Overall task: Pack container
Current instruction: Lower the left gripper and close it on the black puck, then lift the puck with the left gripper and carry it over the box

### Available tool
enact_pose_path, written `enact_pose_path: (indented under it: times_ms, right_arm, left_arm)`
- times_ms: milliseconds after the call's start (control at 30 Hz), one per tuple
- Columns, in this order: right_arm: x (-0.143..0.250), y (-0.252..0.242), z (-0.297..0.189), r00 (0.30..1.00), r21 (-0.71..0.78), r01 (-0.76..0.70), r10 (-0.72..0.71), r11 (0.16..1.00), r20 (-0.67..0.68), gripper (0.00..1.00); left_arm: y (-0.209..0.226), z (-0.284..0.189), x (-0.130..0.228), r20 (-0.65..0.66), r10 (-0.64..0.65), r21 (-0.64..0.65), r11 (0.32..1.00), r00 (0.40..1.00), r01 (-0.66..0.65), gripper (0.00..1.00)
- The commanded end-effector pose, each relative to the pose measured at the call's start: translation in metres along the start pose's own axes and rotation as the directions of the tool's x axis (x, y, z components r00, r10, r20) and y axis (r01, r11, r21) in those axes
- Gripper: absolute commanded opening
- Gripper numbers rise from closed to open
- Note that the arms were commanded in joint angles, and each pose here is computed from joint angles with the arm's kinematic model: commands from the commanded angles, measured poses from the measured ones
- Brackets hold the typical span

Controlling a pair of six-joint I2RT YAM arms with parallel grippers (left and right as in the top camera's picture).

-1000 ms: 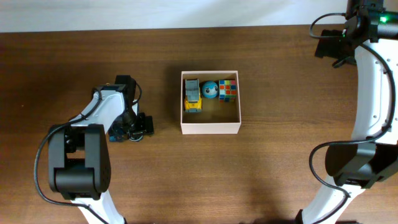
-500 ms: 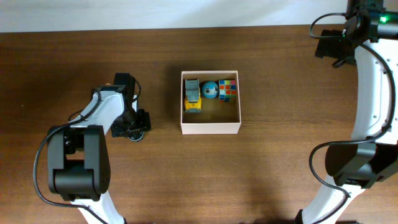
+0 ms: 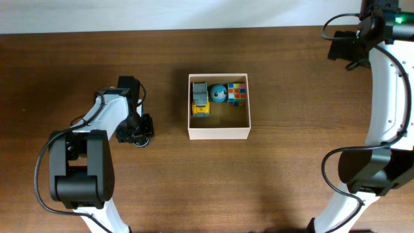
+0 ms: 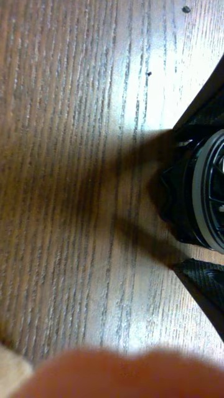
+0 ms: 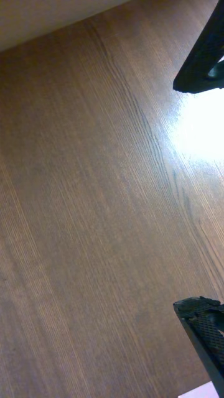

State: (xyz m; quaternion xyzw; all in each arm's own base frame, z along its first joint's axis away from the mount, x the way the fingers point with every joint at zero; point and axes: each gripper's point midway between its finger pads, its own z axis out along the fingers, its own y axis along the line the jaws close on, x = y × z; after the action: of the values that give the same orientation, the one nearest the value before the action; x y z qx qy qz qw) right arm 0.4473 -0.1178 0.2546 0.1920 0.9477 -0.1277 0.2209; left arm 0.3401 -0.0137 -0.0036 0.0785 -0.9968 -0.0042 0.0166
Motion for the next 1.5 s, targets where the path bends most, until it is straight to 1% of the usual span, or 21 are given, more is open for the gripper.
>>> enact_pose_path:
  times_ms: [0, 133, 333, 400, 500, 567, 833, 967, 1100, 1233, 1367, 1467]
  right_arm:
    - [0.0, 0.001, -0.001, 1.0, -0.003, 0.0, 0.0, 1.0, 0.003, 0.99]
    - [0.0, 0.001, -0.001, 1.0, -0.003, 0.0, 0.0, 1.0, 0.002, 0.99]
    - [0.0, 0.001, -0.001, 1.0, -0.003, 0.0, 0.0, 1.0, 0.002, 0.99]
    - [0.0, 0.001, -0.001, 1.0, -0.003, 0.0, 0.0, 1.0, 0.003, 0.99]
    - [0.0, 0.001, -0.001, 1.0, -0.003, 0.0, 0.0, 1.0, 0.003, 0.99]
    - [0.0, 0.001, -0.001, 1.0, -0.003, 0.0, 0.0, 1.0, 0.002, 0.99]
    - [0.0, 0.001, -0.001, 1.0, -0.003, 0.0, 0.0, 1.0, 0.003, 0.99]
    - [0.0, 0.001, -0.001, 1.0, -0.003, 0.0, 0.0, 1.0, 0.003, 0.99]
    - [0.0, 0.001, -0.001, 1.0, -0.003, 0.001, -0.001, 1.0, 0.003, 0.99]
    - [0.0, 0.001, -0.001, 1.0, -0.003, 0.0, 0.0, 1.0, 0.002, 0.99]
    - [0.0, 0.001, -0.001, 1.0, -0.003, 0.0, 0.0, 1.0, 0.003, 0.99]
    - [0.0, 0.001, -0.001, 1.0, -0.003, 0.0, 0.0, 1.0, 0.002, 0.99]
  left_arm:
    - [-0.004, 0.014, 0.022, -0.095, 0.015, 0.031, 0.999, 0.995, -0.012, 0.64]
    - [-0.003, 0.013, 0.03, -0.128, 0.014, 0.026, 1.0, 0.992, -0.011, 0.65]
    - [-0.003, 0.013, 0.027, -0.114, 0.014, 0.029, 1.0, 0.993, -0.011, 0.64]
    - [-0.004, 0.014, 0.024, -0.102, 0.014, 0.031, 0.999, 0.995, -0.011, 0.6]
    - [-0.005, 0.014, 0.02, -0.086, 0.015, 0.034, 0.999, 0.996, -0.012, 0.5]
    - [-0.005, 0.014, 0.018, -0.079, 0.015, 0.036, 0.999, 0.997, -0.012, 0.49]
    - [-0.008, 0.012, 0.013, -0.063, 0.015, 0.048, 0.999, 0.998, -0.012, 0.5]
    - [-0.012, 0.003, -0.001, -0.026, 0.015, 0.066, 0.998, 1.0, -0.014, 0.5]
    - [-0.02, -0.021, -0.027, 0.044, 0.015, 0.092, 0.996, 0.999, -0.019, 0.5]
    - [-0.031, -0.06, -0.059, 0.135, 0.019, 0.12, 0.992, 0.991, -0.035, 0.47]
    - [-0.044, -0.106, -0.087, 0.24, 0.032, 0.136, 0.988, 0.97, -0.066, 0.47]
    - [-0.059, -0.142, -0.104, 0.328, 0.047, 0.15, 0.984, 0.944, -0.101, 0.46]
